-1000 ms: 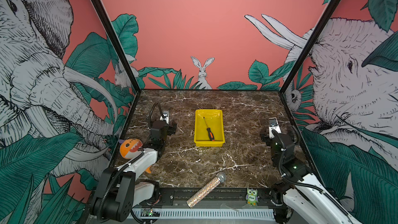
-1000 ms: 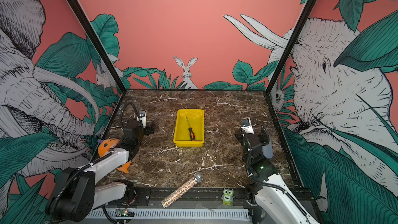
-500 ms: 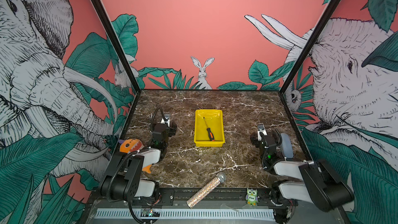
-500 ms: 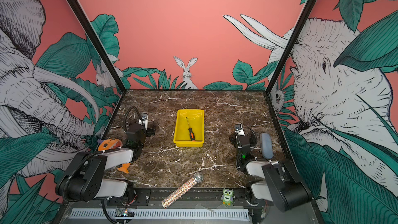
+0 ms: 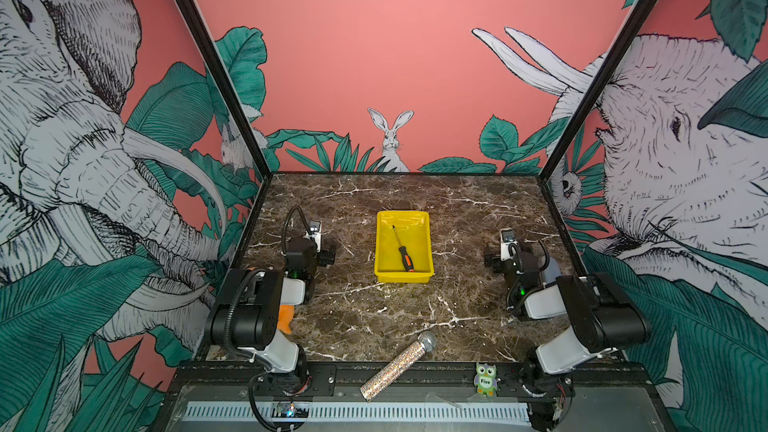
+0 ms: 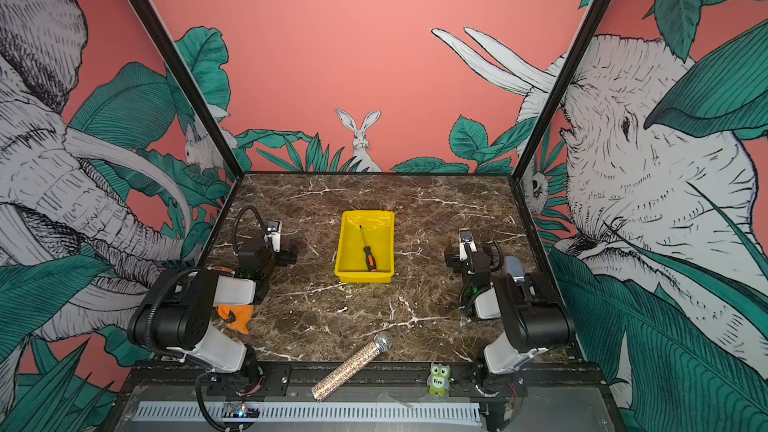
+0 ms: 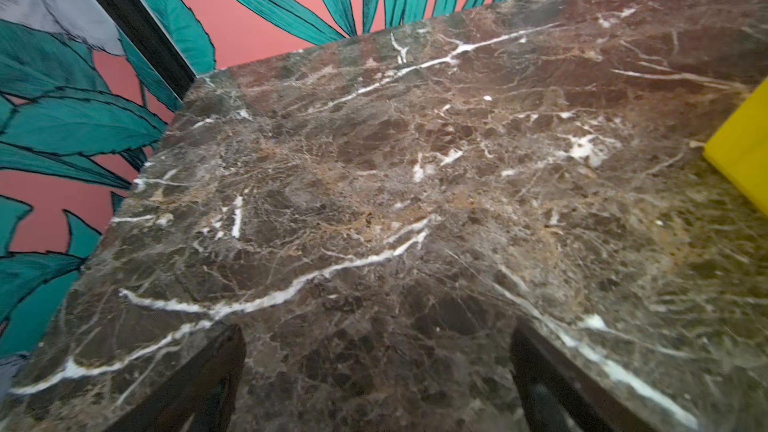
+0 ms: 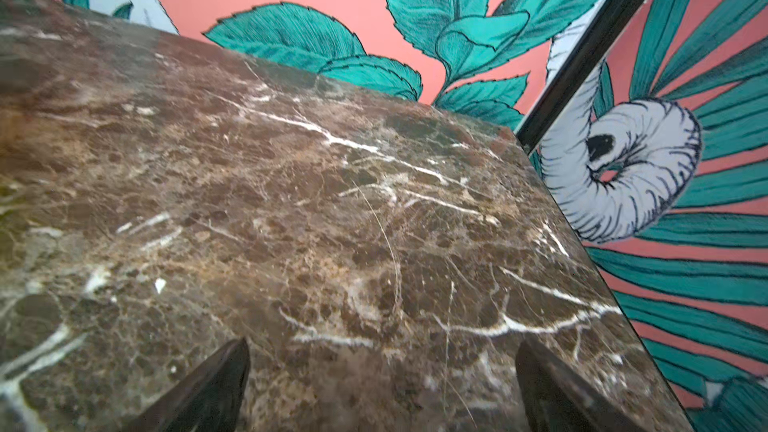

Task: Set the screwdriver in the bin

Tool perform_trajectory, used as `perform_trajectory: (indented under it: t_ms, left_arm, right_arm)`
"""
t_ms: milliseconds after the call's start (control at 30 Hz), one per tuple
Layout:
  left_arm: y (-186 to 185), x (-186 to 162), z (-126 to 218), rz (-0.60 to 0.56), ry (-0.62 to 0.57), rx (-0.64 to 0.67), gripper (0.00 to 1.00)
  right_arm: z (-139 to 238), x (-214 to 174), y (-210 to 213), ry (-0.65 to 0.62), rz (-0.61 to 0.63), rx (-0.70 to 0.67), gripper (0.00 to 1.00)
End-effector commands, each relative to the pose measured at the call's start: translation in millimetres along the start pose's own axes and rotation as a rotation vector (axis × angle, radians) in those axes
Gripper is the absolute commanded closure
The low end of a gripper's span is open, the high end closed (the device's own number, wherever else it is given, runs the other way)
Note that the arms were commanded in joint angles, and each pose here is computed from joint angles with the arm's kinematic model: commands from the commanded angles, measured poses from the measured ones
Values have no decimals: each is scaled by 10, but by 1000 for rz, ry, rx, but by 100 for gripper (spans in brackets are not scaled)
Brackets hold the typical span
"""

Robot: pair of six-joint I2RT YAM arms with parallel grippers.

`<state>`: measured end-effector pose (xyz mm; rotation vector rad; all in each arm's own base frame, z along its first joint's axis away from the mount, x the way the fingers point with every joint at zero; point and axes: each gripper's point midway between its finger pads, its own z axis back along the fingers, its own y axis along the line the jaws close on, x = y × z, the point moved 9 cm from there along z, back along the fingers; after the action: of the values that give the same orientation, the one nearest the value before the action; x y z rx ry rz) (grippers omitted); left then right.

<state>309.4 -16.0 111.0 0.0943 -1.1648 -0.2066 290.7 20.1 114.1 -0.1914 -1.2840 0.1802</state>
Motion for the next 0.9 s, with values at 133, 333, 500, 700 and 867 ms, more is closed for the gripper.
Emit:
perform_trajectory:
  t_ms: [133,333,500,700,867]
  left_arm:
    - [64,162,-18,43,-62,-55,1]
    - [104,160,-32,60,-47,-2,0]
    - [101,162,-28,59,-49,-4,0]
    - [104,156,-25,60,-49,-3,0]
    - [103,163,-28,60,-50,-3,0]
  right_arm:
    - [-214,114,-206,81,-143,-8,1]
    - [-211,109,-215,82,-146,-17,1]
    - [-210,110,-216,81,-146,-18,1]
    - [-211,113,-216,79,-146,-18,1]
    - [-211,108,-217,82,-146,-19,1]
